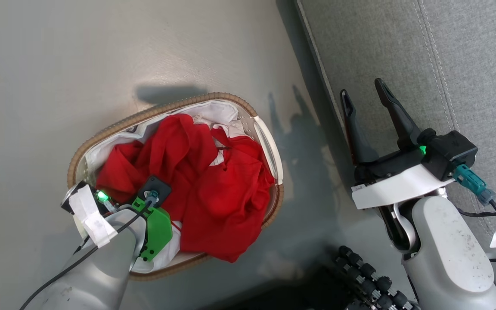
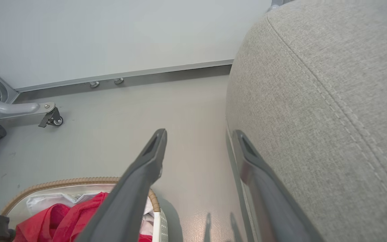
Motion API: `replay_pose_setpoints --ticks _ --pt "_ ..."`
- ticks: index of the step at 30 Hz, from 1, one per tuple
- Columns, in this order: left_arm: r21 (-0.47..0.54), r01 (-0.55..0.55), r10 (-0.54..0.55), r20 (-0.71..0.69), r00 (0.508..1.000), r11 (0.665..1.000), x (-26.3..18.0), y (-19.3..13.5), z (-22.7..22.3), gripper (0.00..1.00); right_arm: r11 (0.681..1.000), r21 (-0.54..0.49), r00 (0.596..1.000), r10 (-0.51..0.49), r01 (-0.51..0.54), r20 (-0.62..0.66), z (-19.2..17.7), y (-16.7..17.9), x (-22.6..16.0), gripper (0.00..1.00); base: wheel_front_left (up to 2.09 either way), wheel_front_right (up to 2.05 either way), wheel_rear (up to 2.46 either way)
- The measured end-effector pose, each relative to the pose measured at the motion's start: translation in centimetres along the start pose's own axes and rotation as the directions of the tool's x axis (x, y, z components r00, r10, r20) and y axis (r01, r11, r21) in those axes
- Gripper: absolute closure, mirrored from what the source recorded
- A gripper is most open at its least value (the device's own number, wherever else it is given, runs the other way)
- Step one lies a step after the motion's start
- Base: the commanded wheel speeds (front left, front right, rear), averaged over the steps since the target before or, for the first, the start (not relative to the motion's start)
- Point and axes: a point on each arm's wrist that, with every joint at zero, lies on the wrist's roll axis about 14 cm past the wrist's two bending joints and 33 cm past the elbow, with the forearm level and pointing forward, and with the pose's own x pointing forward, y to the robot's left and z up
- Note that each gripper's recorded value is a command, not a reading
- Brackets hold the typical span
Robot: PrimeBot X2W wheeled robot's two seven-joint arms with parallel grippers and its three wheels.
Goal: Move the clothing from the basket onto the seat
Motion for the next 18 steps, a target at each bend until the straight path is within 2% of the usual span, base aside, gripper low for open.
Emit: replay_pose_setpoints --ticks 11,18 --pt "-0.021 -0.048 0.051 0.143 0.988 0.999 -2.9 -0.3 4.0 1.00 0.999 -0.024 0.999 0.030 -0.029 0.040 2.1 1.3 -1.2 0.00 0.00 0.00 0.00" --pt "-0.009 -0.066 0.065 0.325 0.943 0.998 -6.5 -1.8 8.9 1.00 0.998 -0.049 0.997 0.043 -0.040 0.068 3.7 2.0 -3.0 0.00 0.00 0.00 0.00"
